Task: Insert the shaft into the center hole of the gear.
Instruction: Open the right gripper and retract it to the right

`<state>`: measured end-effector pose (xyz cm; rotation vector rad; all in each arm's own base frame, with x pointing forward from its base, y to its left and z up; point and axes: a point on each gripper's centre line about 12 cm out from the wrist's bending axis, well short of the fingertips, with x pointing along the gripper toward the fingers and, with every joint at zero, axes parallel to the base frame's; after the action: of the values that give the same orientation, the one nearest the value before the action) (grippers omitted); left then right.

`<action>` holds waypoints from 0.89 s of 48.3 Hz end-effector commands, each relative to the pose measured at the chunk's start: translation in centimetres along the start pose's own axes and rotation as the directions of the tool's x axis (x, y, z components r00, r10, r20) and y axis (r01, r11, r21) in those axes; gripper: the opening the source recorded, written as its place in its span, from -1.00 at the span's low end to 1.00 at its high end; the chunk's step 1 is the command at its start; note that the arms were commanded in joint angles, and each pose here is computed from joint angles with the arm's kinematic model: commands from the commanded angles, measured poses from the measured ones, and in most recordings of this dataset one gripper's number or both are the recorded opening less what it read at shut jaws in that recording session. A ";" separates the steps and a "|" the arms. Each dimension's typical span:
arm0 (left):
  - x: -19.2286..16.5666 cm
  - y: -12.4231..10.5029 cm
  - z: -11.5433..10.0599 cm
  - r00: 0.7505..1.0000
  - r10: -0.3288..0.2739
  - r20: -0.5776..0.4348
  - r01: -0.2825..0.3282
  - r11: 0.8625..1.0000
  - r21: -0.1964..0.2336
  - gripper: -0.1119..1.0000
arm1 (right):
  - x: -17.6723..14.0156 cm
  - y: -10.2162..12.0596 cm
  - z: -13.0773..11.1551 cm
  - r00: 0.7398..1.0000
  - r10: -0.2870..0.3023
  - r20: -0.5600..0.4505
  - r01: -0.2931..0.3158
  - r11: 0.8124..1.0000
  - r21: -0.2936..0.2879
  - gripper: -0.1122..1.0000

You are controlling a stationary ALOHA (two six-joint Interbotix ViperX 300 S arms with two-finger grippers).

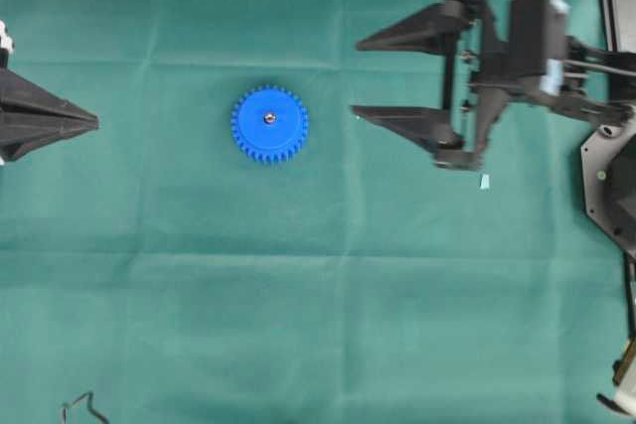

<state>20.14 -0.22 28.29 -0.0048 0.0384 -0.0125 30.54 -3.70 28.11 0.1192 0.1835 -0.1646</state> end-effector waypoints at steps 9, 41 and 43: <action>0.2 0.0 1.0 1.000 -0.001 0.028 0.001 1.000 0.002 -0.80 | -3.6 -0.1 0.8 0.997 0.011 0.073 -0.011 1.000 0.000 0.76; 0.1 0.0 1.1 0.999 -0.001 0.034 0.001 1.000 0.002 -0.80 | -4.7 -0.3 -0.8 0.998 0.008 0.059 -0.008 1.000 0.001 0.76; 0.1 0.0 1.2 0.999 -0.001 0.035 0.001 1.000 0.002 -0.80 | -4.7 -0.3 -0.8 0.998 0.008 0.059 -0.008 1.000 0.000 0.76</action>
<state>20.12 -0.19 28.34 -0.0048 0.0353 -0.0110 25.66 -3.24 27.81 0.1188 0.1389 -0.1626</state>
